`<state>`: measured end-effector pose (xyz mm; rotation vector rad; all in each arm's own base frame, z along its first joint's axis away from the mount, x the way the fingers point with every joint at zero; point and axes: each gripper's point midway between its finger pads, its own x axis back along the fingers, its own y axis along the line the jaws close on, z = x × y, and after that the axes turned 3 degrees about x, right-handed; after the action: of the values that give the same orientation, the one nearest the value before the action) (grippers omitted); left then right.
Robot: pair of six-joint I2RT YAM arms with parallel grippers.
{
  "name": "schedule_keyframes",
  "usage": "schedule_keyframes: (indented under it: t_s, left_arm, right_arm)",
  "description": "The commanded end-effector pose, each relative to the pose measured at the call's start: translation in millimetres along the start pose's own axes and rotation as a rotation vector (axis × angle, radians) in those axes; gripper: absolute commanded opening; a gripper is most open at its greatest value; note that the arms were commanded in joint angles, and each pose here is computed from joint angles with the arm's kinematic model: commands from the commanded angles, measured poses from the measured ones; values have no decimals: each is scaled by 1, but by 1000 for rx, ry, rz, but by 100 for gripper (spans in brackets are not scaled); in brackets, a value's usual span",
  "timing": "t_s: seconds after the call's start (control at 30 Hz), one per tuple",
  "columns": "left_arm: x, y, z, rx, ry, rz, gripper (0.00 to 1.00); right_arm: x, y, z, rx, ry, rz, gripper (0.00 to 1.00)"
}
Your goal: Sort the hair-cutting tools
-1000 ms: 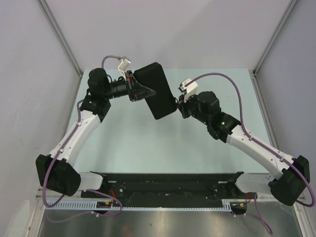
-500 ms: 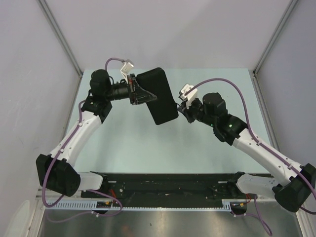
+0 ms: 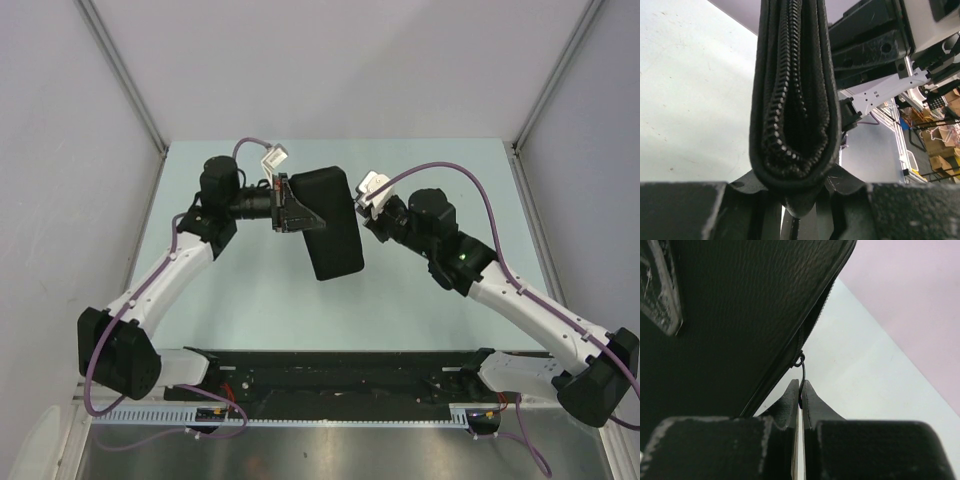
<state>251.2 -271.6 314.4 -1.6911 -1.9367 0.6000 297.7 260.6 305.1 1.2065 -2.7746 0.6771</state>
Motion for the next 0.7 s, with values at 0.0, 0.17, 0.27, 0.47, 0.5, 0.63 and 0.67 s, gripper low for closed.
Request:
schedule_keyframes:
  t_s: [0.0, 0.17, 0.27, 0.47, 0.5, 0.63, 0.67]
  left_arm:
    - [9, -51, 20, -18, 92, 180, 1]
    - [14, -63, 39, -12, 134, 237, 1]
    - [17, -69, 49, -7, 158, 270, 1]
    - [10, -71, 65, 21, 198, 298, 1]
    - [9, -71, 68, 29, 206, 302, 1]
    - [2, -67, 77, 59, 231, 308, 1]
    - [0, -66, 79, 67, 237, 310, 0]
  right_arm:
    - [6, -54, -45, 17, -139, 210, 0]
    - [15, -65, -51, 1, -176, 208, 0]
    - [20, -66, -55, 8, -189, 174, 0]
    - [17, -65, -47, 55, -124, 136, 0]
    - [17, -67, -48, 62, -118, 142, 0]
    - [18, -77, -44, 141, -86, 142, 0]
    - [18, -83, -42, 149, -79, 146, 0]
